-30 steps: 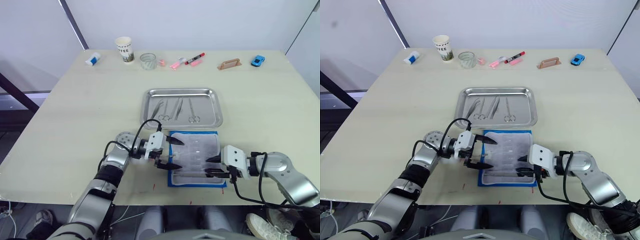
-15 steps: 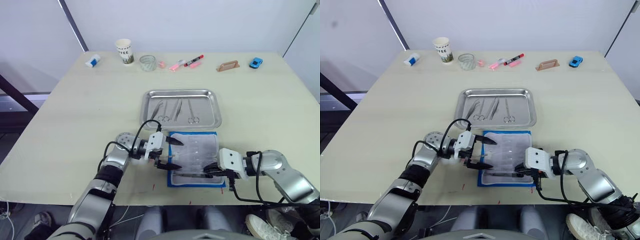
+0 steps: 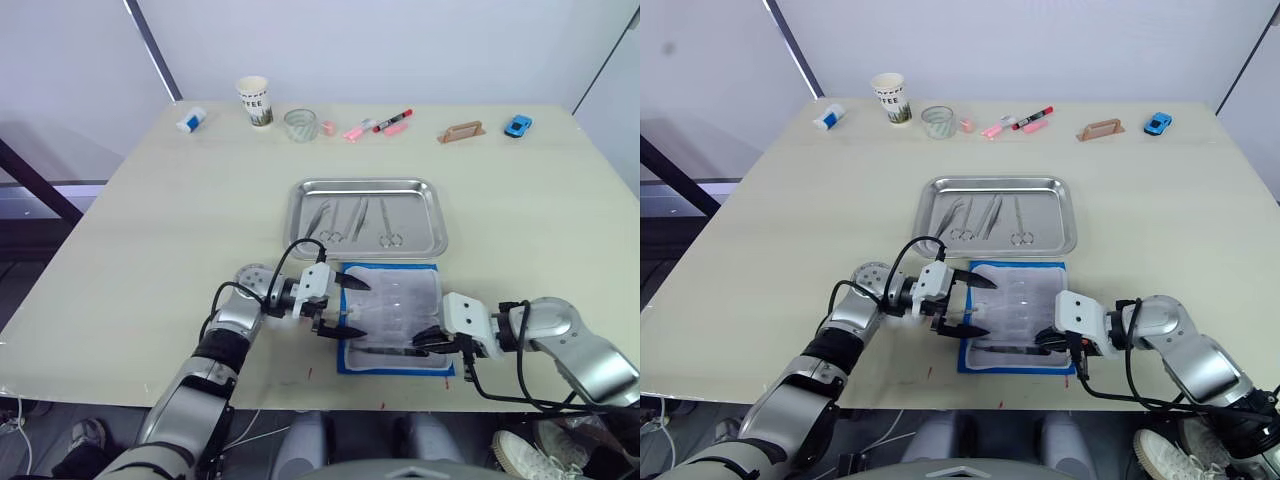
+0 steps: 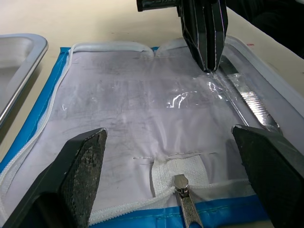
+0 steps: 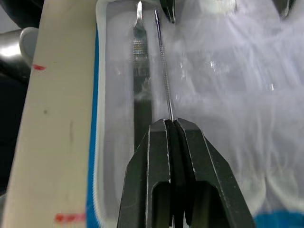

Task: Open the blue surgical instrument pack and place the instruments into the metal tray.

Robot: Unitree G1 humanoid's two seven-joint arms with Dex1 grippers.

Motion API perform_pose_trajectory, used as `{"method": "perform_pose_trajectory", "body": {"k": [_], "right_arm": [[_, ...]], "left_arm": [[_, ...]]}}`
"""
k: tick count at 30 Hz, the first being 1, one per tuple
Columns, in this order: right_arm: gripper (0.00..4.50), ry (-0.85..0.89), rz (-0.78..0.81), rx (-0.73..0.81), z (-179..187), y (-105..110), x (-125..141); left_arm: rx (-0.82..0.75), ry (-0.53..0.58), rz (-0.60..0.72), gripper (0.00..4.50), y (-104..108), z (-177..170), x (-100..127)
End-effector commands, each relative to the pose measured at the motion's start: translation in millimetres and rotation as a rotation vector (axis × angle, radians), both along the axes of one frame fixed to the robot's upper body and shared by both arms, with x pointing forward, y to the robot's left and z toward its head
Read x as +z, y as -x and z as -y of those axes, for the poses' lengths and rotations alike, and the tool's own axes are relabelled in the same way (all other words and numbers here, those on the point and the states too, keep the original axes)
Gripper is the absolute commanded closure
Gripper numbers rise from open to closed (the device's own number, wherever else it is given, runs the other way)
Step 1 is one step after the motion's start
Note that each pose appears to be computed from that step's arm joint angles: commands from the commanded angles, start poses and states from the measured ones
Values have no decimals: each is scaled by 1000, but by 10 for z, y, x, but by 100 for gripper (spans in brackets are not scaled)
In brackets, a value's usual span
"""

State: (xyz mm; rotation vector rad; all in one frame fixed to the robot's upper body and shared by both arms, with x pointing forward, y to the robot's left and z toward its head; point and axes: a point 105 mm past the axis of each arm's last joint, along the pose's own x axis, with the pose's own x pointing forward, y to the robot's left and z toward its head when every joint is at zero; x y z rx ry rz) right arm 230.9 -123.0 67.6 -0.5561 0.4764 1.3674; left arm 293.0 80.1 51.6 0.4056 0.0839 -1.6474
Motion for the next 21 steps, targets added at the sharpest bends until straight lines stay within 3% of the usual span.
{"method": "perform_pose_trajectory", "body": {"k": [1, 21], "right_arm": [[429, 8, 0, -21, 63, 18, 107], [429, 98, 13, -77, 320, 3, 275]], "left_arm": [[27, -76, -122, 0, 133, -74, -355], [31, -77, -125, 0, 138, -78, -375]]}}
